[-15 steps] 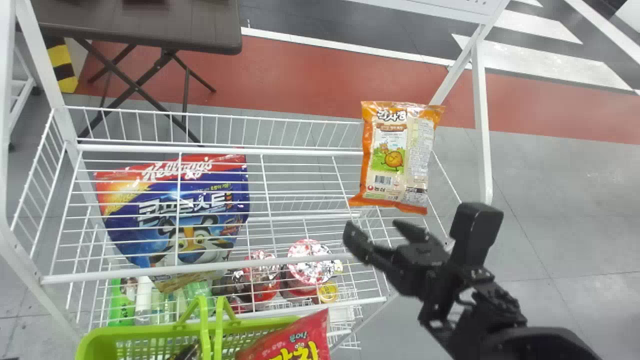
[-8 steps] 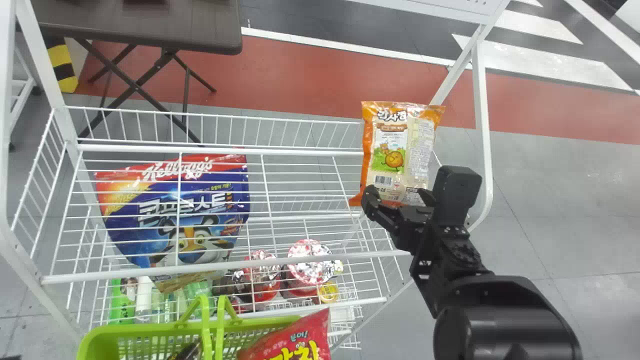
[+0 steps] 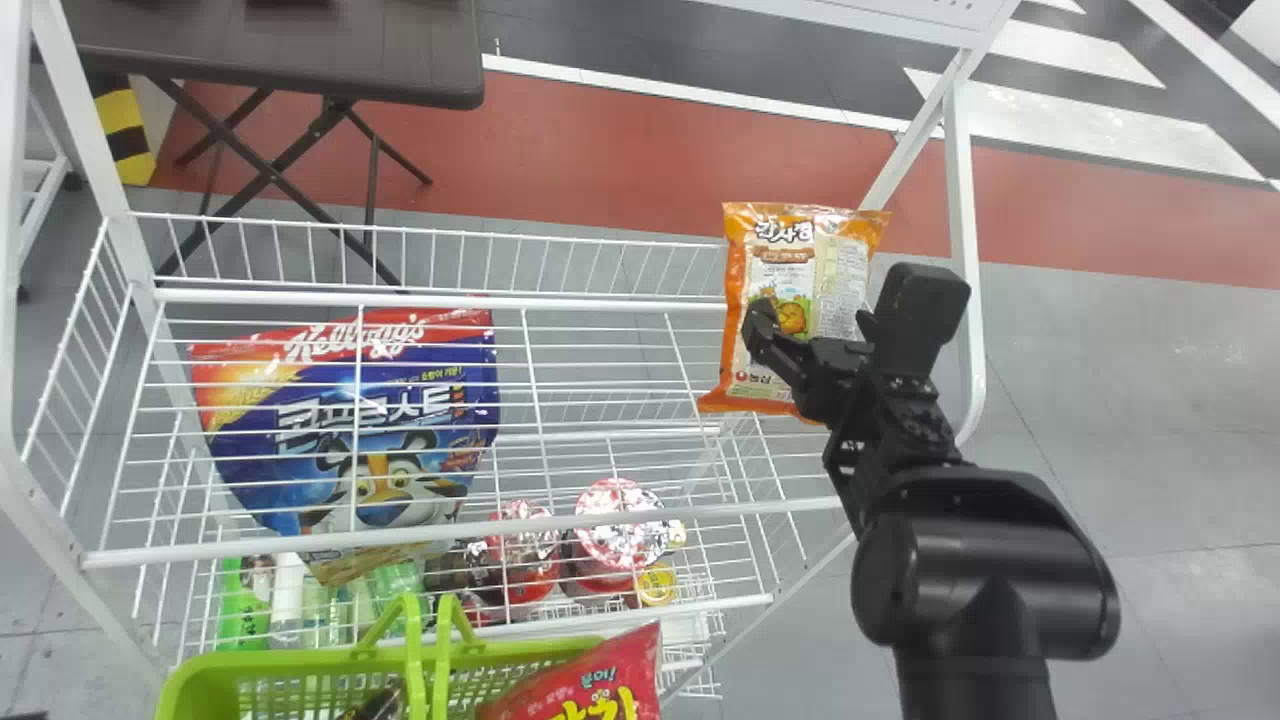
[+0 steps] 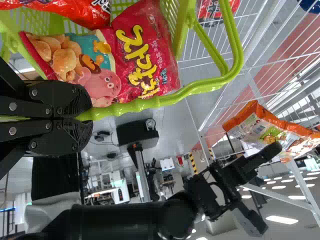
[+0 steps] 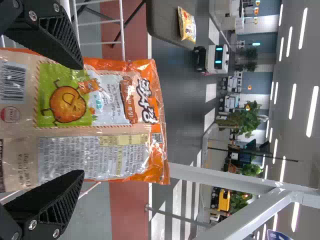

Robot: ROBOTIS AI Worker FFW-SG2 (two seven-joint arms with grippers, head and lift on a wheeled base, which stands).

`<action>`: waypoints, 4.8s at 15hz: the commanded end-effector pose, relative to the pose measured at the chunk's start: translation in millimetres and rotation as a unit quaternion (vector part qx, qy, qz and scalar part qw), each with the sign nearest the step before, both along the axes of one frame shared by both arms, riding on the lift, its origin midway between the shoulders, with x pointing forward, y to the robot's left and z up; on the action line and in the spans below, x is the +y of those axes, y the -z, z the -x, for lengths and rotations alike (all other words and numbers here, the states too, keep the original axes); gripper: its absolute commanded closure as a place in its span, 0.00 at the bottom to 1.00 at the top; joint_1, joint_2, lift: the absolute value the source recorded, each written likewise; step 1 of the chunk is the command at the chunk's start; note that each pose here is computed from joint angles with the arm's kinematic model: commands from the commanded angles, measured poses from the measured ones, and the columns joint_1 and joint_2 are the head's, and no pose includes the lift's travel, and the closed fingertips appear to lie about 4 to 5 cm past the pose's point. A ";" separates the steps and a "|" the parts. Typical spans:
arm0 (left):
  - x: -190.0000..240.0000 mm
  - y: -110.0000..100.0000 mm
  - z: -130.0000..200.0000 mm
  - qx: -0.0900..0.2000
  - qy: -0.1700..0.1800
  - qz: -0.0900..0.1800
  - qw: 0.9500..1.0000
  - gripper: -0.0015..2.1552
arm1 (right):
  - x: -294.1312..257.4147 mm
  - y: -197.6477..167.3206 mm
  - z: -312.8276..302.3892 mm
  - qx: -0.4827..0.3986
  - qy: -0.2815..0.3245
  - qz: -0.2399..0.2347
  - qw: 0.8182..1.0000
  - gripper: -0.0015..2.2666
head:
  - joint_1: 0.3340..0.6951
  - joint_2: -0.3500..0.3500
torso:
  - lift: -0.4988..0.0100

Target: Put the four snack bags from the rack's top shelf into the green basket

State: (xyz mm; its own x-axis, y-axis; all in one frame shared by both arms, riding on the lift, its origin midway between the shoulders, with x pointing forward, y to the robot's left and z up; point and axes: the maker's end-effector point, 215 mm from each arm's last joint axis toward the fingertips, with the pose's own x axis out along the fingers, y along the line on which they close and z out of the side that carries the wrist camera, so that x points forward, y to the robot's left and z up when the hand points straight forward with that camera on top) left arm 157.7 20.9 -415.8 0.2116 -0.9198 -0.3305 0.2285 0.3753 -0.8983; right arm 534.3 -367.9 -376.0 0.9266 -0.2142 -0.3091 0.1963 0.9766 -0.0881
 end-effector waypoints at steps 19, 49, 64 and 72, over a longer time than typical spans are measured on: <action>0.9 4.6 -10.5 -0.002 -0.004 -0.006 1.000 1.00 | 65.6 -24.0 48.1 0.029 -0.086 -0.057 0.994 0.98 | 1.00 0.00 | 0.98; -3.3 2.6 -13.1 -0.005 -0.005 0.002 1.000 1.00 | 248.0 63.6 333.2 0.383 -0.287 -0.160 0.863 0.98 | 1.00 0.00 | 0.98; -5.7 -1.9 -1.7 -0.003 -0.003 0.007 1.000 1.00 | 261.2 90.3 390.9 0.438 -0.318 -0.139 0.829 0.12 | 1.00 0.00 | 0.98; -9.1 1.0 2.4 -0.002 0.001 0.003 1.000 1.00 | 239.7 23.5 285.8 0.253 -0.304 -0.117 0.911 0.05 | 1.00 0.00 | 0.98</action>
State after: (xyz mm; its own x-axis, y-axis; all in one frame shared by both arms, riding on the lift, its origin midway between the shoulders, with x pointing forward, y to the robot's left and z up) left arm 157.3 14.5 -415.8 0.2157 -0.9218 -0.3222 0.2328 0.3690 -0.8998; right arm 212.2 -125.2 -424.4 0.4571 0.4140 -0.7871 -0.3856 0.8898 0.2441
